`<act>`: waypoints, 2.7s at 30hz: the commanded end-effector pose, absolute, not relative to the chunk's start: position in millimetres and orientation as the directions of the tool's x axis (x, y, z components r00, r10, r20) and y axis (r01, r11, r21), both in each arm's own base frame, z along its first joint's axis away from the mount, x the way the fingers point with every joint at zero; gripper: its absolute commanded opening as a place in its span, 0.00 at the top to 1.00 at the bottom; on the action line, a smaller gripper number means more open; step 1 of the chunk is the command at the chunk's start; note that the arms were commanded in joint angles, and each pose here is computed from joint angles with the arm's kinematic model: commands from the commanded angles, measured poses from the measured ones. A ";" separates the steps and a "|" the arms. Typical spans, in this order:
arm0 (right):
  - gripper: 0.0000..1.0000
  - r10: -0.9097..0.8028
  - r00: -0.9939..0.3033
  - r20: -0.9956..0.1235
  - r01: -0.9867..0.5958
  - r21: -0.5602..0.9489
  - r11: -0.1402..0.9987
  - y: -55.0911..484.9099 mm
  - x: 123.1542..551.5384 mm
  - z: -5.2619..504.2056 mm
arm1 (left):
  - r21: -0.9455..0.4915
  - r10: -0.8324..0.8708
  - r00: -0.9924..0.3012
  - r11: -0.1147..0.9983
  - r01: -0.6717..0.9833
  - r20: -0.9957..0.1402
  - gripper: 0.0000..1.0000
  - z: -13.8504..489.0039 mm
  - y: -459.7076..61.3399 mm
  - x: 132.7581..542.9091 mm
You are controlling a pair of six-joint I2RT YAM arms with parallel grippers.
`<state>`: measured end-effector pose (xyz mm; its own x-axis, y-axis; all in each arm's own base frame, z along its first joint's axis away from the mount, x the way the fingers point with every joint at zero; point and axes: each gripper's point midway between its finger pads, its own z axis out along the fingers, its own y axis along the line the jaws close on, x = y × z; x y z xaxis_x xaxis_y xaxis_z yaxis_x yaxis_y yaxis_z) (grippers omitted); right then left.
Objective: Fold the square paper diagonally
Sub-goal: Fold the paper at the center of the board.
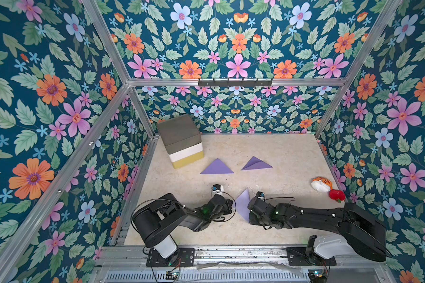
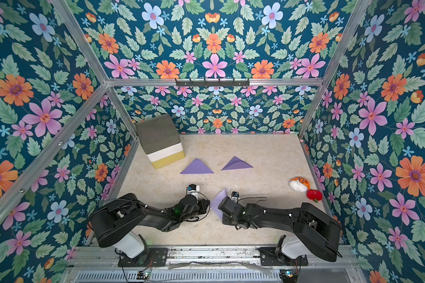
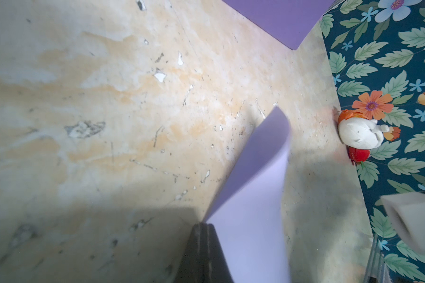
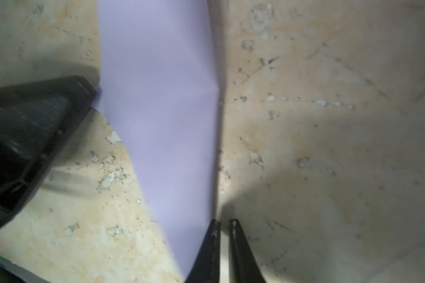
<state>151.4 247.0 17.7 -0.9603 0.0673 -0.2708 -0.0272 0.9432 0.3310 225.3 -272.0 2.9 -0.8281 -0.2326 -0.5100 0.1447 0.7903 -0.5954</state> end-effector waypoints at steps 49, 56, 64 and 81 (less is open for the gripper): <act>0.89 0.051 -0.978 -0.201 0.004 0.226 0.974 218.5 124.4 -1.7 | -0.079 -0.021 -0.973 0.997 -0.003 -0.229 1.00 -92.6 -154.1 144.6; 0.89 0.046 -0.965 -0.257 -0.019 0.248 0.969 221.3 132.9 20.3 | -0.083 -0.019 -0.973 0.997 0.000 -0.229 1.00 -91.9 -155.4 144.5; 0.87 0.095 -0.945 -0.314 -0.067 0.468 0.881 268.8 148.7 66.4 | -0.092 -0.016 -0.973 0.996 0.006 -0.232 1.00 -90.4 -158.6 145.5; 0.88 0.104 -0.957 -0.270 -0.006 0.376 0.926 269.7 153.8 28.6 | -0.089 -0.013 -0.971 0.996 0.008 -0.238 1.00 -89.4 -159.7 146.6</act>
<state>154.5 276.5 35.4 -0.9571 0.1007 -0.2715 -0.0198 0.9127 0.4082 228.3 -275.5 3.1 -0.8181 -0.2382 -0.5234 0.1387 0.8015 -0.5817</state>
